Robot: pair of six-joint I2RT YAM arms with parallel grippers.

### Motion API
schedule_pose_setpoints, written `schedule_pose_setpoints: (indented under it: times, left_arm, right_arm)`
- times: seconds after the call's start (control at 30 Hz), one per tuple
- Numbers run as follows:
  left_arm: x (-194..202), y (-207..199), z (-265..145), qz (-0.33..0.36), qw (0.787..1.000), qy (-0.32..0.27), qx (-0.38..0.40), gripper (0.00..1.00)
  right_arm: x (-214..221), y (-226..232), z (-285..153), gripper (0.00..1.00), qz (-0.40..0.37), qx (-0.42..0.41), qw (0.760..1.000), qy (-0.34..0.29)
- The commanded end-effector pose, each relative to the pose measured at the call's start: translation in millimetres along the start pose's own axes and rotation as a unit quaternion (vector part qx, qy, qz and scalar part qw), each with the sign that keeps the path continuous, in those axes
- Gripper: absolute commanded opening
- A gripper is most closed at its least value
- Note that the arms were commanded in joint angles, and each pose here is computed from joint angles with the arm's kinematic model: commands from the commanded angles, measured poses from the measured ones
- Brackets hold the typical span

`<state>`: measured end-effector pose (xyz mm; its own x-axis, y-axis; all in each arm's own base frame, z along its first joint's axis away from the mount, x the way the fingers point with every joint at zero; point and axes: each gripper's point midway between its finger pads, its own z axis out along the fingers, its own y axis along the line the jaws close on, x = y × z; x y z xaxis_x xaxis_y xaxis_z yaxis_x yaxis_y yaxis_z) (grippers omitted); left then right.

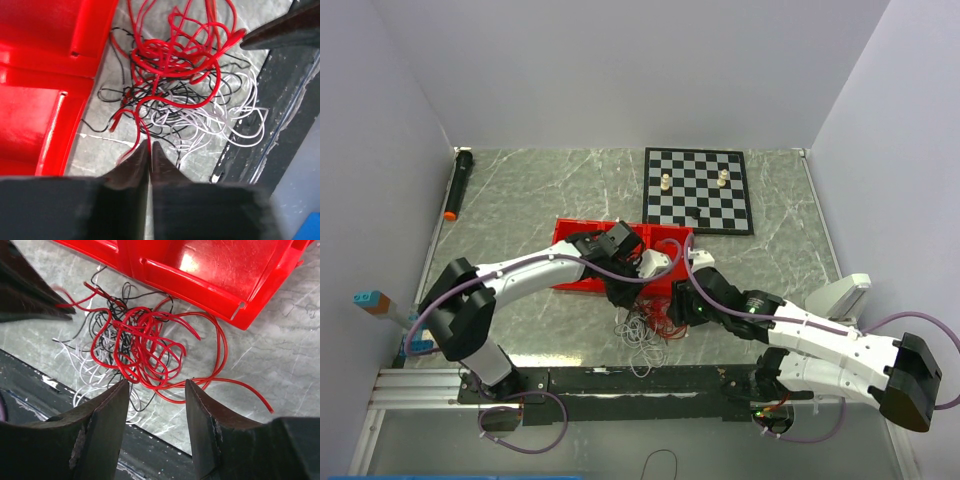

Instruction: Untangle the cables

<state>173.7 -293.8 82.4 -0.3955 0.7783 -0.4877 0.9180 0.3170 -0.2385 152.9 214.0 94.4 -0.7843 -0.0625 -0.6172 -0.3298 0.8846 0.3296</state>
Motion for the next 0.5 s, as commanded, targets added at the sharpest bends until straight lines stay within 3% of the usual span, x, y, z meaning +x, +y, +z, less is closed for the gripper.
schedule_pose_setpoints:
  times: [0.0,0.47]
  left_arm:
    - [-30,4,-21,0.022,0.999,-0.032,-0.026,0.01]
    - [-56,-40,-113,0.078,0.992,-0.097,-0.003,0.01]
  right_arm:
    - [-4,3,0,0.56,0.001,-0.012,1.000,-0.017]
    - [-52,37,-9,0.82,-0.046,-0.073,0.991,-0.098]
